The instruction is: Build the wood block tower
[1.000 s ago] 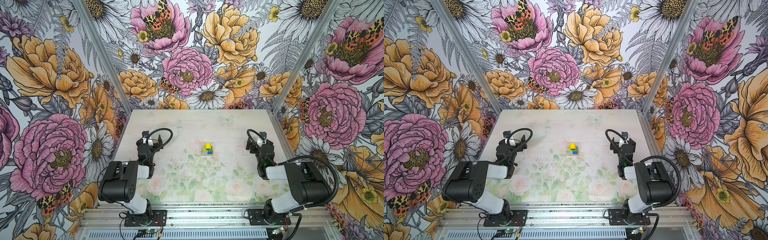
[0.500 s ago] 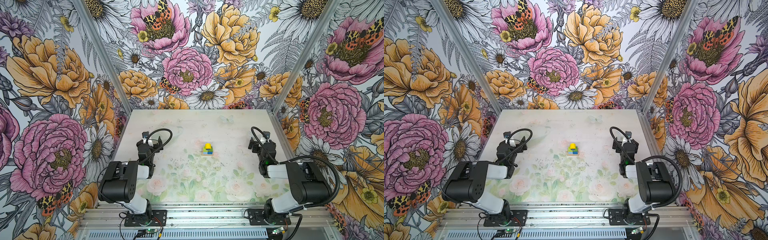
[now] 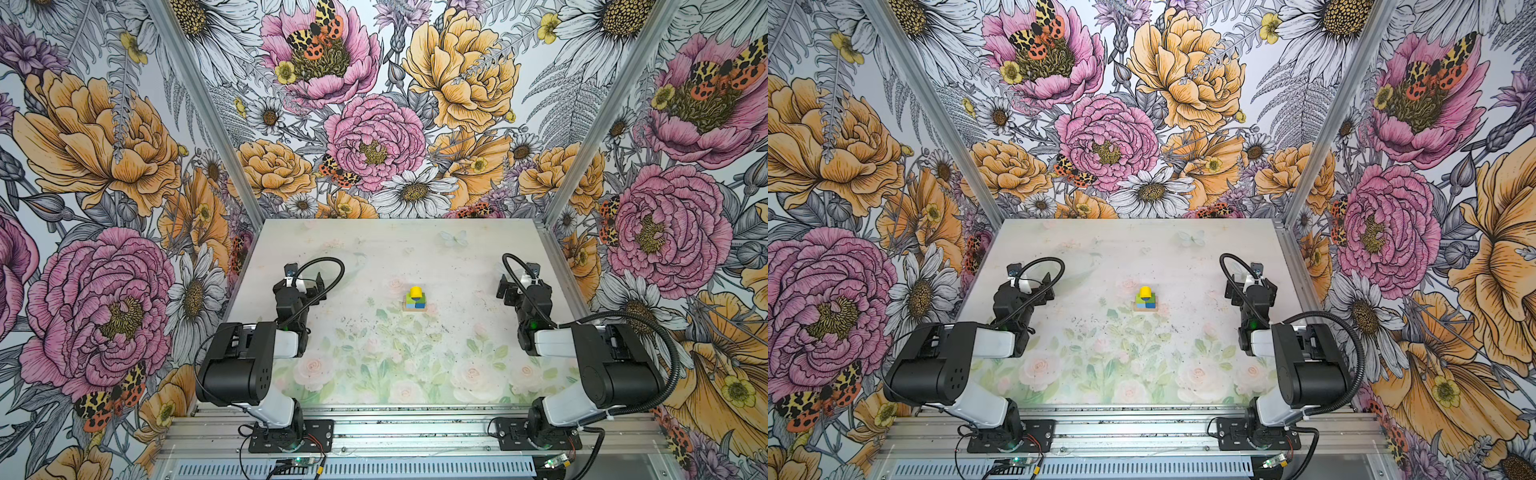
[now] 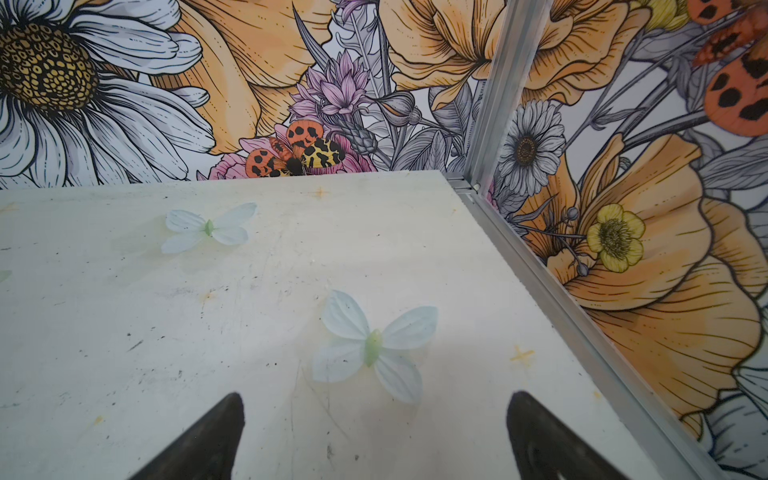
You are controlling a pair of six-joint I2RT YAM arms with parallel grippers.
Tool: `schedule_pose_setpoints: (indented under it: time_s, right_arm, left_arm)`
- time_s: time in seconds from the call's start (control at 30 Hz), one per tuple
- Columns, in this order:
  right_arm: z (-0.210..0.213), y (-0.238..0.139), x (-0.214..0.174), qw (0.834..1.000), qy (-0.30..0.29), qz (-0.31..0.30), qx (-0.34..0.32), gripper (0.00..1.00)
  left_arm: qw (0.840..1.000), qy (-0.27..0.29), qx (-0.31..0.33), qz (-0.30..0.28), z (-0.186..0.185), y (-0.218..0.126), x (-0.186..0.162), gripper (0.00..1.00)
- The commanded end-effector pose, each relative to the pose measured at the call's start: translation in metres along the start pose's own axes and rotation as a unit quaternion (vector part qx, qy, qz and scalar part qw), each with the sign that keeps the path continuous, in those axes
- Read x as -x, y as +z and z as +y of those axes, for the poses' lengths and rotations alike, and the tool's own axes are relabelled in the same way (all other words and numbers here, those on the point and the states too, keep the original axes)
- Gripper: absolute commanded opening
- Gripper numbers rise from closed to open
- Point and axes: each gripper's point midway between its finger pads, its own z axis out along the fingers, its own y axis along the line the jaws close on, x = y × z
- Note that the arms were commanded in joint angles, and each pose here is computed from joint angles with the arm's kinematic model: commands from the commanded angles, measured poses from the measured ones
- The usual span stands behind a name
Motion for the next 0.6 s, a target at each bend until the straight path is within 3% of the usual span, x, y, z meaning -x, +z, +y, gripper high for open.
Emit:
schedule_pose_setpoints:
  time_s: [0.0,0.57]
  right_arm:
    - [-0.0007,0.0013,0.0042,1.000,0.008,-0.006,-0.004,1.00]
    - [-0.0005,0.0012,0.0048,1.000,0.008,-0.007,-0.003,1.00]
  left_arm:
    - [1.000,-0.004,0.009,-0.011,0.0026,-0.0007,0.0077,0.99]
    - [1.000,-0.002,0.011,-0.011,0.0025,-0.0008,0.0076,0.99]
